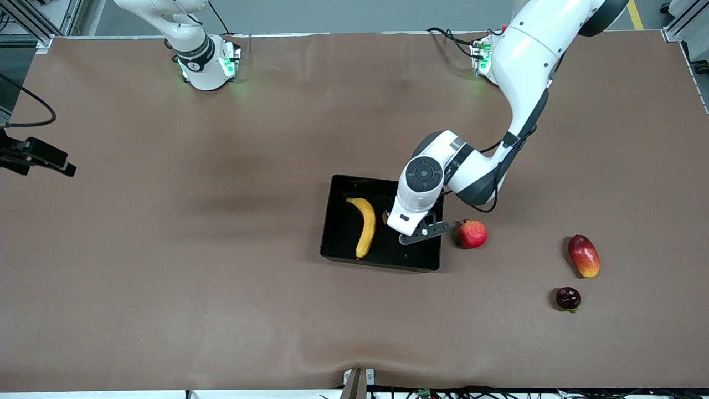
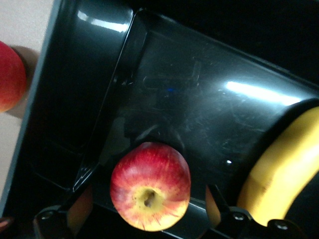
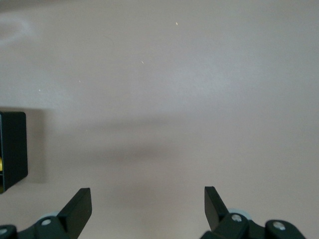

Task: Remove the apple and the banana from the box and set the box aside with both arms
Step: 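Grasp the red apple with the left gripper and lift it out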

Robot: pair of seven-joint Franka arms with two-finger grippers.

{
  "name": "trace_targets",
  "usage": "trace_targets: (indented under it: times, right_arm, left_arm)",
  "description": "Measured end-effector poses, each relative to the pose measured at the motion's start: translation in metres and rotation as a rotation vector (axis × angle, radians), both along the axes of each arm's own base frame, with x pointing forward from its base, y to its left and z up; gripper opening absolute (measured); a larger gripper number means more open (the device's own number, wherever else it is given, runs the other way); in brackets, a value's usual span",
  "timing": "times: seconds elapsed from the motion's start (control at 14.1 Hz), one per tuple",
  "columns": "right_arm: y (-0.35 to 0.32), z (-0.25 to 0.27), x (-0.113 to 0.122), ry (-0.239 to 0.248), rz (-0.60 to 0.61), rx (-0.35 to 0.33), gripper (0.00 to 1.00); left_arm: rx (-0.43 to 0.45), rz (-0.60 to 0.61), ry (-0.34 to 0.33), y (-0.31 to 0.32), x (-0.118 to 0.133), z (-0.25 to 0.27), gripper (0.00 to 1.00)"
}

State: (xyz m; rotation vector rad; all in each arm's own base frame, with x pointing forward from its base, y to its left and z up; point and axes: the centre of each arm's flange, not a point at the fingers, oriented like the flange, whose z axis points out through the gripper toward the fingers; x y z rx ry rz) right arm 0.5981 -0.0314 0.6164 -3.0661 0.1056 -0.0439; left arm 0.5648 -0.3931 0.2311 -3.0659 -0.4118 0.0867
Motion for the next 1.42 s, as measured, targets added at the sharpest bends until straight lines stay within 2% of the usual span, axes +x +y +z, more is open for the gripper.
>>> trace_targets:
  times: [0.14, 0.35, 0.57, 0.85, 1.13, 1.42]
  right_arm:
    - [0.027, -0.017, 0.016, -0.012, 0.042, 0.002, 1.00]
    - [0.071, -0.036, 0.027, -0.011, 0.097, 0.004, 1.00]
    - [0.083, -0.053, 0.036, -0.001, 0.096, 0.010, 1.00]
    - [0.081, -0.063, 0.040, 0.016, 0.040, 0.013, 1.00]
    - [0.082, -0.071, 0.043, 0.029, 0.033, 0.015, 1.00]
    - [0.104, -0.087, 0.046, 0.056, 0.064, 0.024, 1.00]
  left_arm:
    - [-0.005, -0.004, 0.004, -0.003, -0.002, -0.009, 1.00]
    - [-0.014, -0.013, 0.006, -0.013, -0.008, -0.021, 1.00]
    - [-0.012, -0.017, 0.006, -0.014, -0.009, -0.023, 0.72]
    - [-0.020, -0.010, -0.017, -0.013, 0.000, -0.010, 0.72]
    - [-0.015, 0.021, -0.089, 0.006, 0.023, 0.066, 0.72]
    - [0.005, 0.049, -0.152, 0.091, 0.062, 0.145, 0.72]
